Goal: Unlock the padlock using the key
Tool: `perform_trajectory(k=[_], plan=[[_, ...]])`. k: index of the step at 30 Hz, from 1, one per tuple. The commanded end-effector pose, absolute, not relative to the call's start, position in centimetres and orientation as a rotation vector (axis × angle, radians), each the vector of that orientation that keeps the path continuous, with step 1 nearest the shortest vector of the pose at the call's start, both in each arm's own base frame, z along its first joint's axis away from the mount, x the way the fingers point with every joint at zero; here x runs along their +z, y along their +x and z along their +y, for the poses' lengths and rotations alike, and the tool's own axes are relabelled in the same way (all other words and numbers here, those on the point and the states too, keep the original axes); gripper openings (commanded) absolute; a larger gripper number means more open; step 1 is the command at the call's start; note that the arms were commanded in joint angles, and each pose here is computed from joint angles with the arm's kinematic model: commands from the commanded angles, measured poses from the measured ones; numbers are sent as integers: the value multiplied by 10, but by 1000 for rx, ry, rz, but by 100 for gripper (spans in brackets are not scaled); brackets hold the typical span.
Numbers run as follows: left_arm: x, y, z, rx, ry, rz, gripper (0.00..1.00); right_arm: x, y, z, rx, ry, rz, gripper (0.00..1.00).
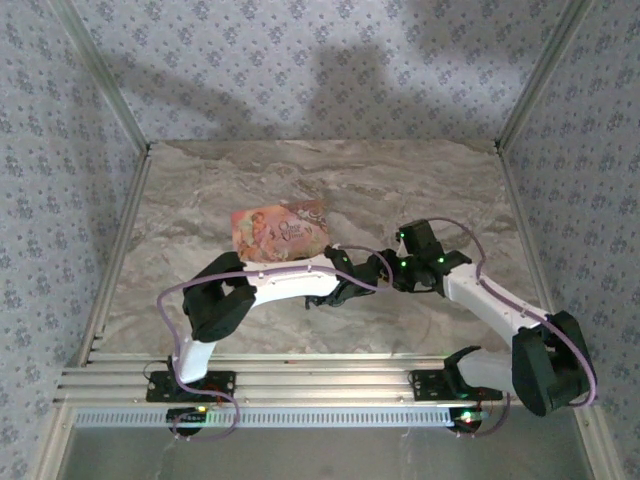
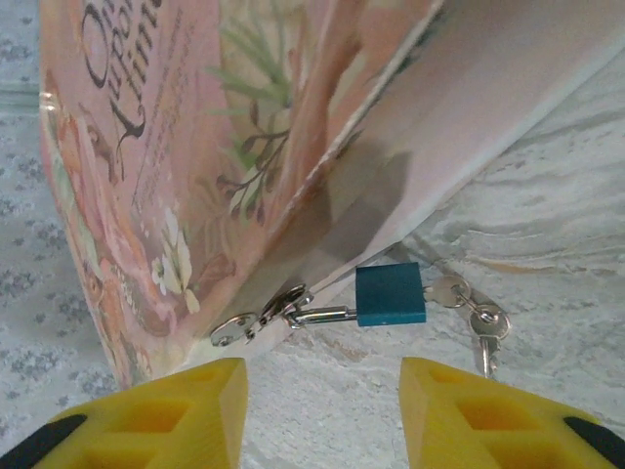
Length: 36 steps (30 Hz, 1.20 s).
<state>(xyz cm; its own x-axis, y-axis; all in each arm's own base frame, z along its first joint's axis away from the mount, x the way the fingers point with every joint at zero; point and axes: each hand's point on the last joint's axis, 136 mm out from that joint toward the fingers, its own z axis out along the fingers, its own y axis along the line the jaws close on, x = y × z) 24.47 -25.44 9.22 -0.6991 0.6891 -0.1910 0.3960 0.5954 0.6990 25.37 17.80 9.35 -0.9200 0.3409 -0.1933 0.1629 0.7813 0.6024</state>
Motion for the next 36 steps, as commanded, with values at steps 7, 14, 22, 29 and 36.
perform_trajectory(k=[7,14,22,29,36], plan=[[131,237,-247,225,614,2531,56,106,255,199,674,48,2522,53],[142,247,-195,-191,294,2618,59,96,251,272,516,-491,2362,54],[145,264,-150,-458,16,2597,59,68,232,380,427,-1027,2194,47],[136,267,-136,-515,-33,2601,59,51,244,397,390,-1023,2193,41],[132,272,-129,-571,-68,2584,59,45,263,385,259,-945,2205,37]])
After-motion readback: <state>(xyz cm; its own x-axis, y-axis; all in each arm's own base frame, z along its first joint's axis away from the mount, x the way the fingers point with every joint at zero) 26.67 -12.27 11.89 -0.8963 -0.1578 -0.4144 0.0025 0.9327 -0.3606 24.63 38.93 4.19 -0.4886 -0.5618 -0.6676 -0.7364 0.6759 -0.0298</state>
